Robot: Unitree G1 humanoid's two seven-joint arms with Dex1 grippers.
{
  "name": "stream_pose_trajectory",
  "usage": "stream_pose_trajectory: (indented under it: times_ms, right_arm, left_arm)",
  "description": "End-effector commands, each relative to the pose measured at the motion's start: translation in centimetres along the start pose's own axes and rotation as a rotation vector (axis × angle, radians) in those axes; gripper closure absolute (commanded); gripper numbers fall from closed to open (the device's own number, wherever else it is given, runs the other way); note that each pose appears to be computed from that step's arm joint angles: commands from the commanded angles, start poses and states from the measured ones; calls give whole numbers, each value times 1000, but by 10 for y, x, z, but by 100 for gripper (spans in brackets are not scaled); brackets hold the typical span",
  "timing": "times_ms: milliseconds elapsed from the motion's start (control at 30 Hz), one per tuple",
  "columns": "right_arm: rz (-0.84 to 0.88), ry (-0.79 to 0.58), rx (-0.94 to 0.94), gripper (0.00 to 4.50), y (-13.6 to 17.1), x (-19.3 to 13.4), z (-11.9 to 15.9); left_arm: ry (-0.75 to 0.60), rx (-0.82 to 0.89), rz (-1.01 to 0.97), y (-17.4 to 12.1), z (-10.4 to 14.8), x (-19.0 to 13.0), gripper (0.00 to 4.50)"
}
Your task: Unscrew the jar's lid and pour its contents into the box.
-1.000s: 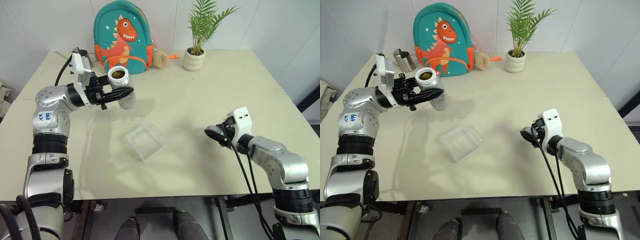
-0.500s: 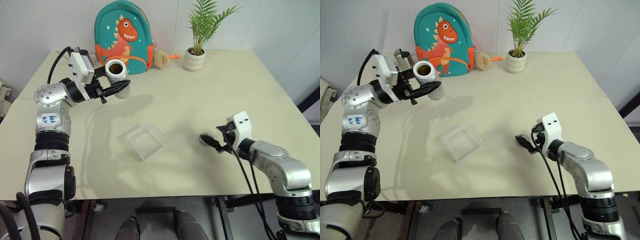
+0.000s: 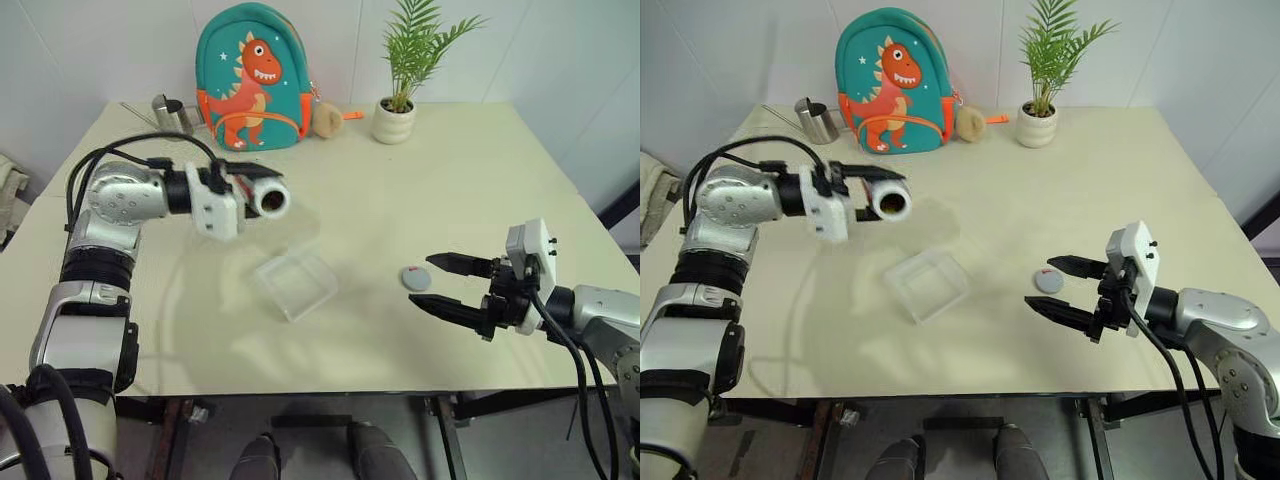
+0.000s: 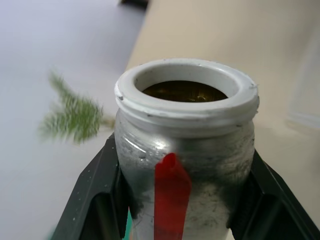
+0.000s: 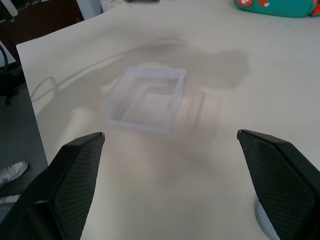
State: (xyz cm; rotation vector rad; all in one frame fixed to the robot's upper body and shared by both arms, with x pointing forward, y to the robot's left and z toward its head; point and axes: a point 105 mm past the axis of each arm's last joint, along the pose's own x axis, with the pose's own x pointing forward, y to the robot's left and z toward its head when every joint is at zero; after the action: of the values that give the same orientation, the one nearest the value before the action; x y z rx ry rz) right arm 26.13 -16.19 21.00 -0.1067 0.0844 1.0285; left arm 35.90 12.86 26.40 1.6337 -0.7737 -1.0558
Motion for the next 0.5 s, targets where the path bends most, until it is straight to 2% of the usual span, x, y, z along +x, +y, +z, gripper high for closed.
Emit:
stream_pose_trajectory:
  times_ms: [33,167,300,400,500]
  right_arm:
    - [26,-26,-32,3,2,-3,11]
    - [106,-14,-1,3,10,-4,9]
    - [136,-11,2,3,9,-1,10]
    - [141,-13,-2,3,6,2,11]
    - [139,-22,-7,3,4,6,14]
  left_arm:
    - [16,261,-7,22,6,-9,247]
    - [54,493,-43,33,7,-3,247]
    - [38,718,30,38,12,12,247]
    - [-11,903,36,29,14,24,247]
    - [-49,1012,33,19,10,26,247]
